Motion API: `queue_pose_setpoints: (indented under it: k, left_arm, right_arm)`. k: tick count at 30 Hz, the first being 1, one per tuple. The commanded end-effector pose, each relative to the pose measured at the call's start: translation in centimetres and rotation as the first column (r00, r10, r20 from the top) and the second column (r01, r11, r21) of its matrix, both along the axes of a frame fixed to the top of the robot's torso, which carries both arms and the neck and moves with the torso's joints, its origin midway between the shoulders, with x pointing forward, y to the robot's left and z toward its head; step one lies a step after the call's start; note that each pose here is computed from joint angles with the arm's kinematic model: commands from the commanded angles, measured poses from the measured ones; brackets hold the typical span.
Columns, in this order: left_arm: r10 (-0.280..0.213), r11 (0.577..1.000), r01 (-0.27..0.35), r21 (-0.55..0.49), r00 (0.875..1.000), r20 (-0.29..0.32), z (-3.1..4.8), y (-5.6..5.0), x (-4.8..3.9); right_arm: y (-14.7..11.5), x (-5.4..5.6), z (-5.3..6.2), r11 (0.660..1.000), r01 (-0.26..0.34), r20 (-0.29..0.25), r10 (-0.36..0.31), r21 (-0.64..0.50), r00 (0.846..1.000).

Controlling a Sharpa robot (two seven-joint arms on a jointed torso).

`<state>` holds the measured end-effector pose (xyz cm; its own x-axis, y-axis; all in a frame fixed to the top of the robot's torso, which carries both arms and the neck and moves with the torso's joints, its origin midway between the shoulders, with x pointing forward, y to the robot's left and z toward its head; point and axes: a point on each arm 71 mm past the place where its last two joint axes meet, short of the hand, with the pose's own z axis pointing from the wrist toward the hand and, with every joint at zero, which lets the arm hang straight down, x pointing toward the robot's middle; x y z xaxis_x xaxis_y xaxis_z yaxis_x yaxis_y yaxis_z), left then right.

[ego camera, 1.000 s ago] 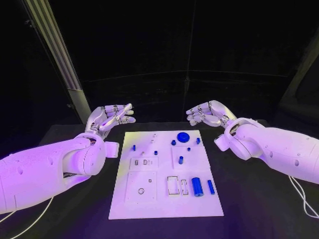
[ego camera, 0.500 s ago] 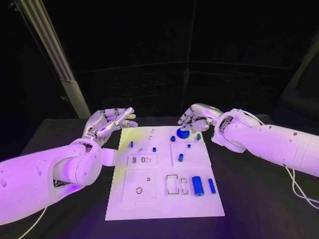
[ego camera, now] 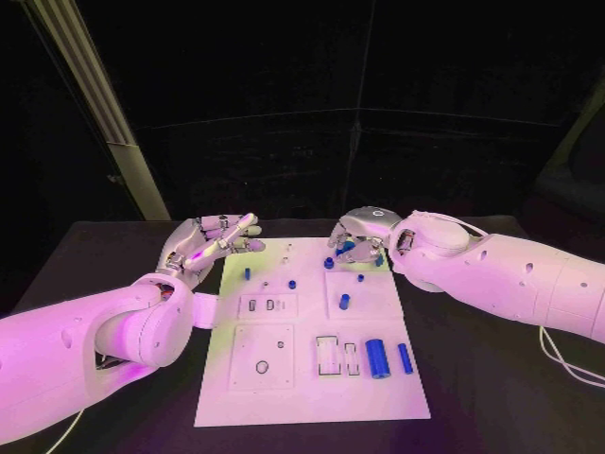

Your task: Assemble the parts on the task board

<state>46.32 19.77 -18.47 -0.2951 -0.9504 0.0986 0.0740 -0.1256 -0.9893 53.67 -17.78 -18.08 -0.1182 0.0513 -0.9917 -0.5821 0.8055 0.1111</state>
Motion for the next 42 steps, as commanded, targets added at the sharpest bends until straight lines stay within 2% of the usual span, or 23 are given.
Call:
queue_pose_setpoints:
  k: [1,10,31,42]
  left_arm:
    - [-0.026,1.0,0.026,-0.007,1.0,0.007,0.31,-0.3,-0.14]
    - [-0.034,0.999,0.034,-0.009,0.999,0.005,0.48,-0.5,-0.19]
    - [-0.04,0.999,0.04,-0.007,0.999,-0.003,0.53,-0.6,-0.03]
    - [-0.038,0.999,0.038,-0.005,0.999,-0.001,0.71,-0.5,0.1]
  right_arm:
    - [0.3,0.0,0.0,0.997,-0.003,0.015,0.004,-0.072,1.0]
    - [0.8,0.0,0.3,0.997,-0.015,0.018,0.016,-0.075,1.0]
    - [1.7,0.5,-0.4,0.993,-0.035,-0.042,0.03,-0.114,0.999]
    - [2.0,0.5,-0.3,0.994,-0.04,-0.028,0.037,-0.103,0.999]
